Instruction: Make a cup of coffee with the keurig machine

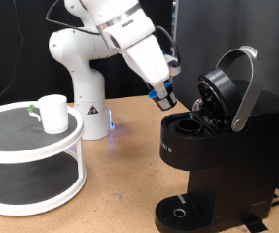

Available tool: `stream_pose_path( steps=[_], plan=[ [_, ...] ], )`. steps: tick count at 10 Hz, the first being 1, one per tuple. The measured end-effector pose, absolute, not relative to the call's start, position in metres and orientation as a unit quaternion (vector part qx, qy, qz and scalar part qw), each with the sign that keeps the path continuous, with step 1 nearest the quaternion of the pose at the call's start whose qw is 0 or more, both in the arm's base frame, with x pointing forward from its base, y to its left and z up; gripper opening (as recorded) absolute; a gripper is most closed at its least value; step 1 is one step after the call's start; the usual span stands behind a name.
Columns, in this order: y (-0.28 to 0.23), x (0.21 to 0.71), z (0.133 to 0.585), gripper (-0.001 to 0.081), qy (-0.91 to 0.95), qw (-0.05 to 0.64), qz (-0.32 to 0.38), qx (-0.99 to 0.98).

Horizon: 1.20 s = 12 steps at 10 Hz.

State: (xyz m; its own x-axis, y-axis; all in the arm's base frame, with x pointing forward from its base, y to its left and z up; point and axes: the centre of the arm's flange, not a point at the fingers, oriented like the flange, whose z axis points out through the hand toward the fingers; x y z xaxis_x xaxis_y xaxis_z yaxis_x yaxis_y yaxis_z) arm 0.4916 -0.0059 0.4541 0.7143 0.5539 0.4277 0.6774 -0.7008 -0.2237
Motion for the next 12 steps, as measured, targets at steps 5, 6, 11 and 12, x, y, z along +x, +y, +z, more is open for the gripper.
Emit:
stream_pose_path(
  steps=[5,6,11,12],
  plan=[
    [0.023,0.496,0.448,0.0477,-0.359,0.178,-0.163,-0.901],
    [0.028,0.496,0.447,0.0477,-0.363,0.177,-0.163,-0.900],
    [0.045,0.496,0.435,0.0477,-0.366,0.168,-0.161,-0.901],
    [0.049,0.496,0.430,0.0477,-0.366,0.166,-0.158,-0.902]
  ],
)
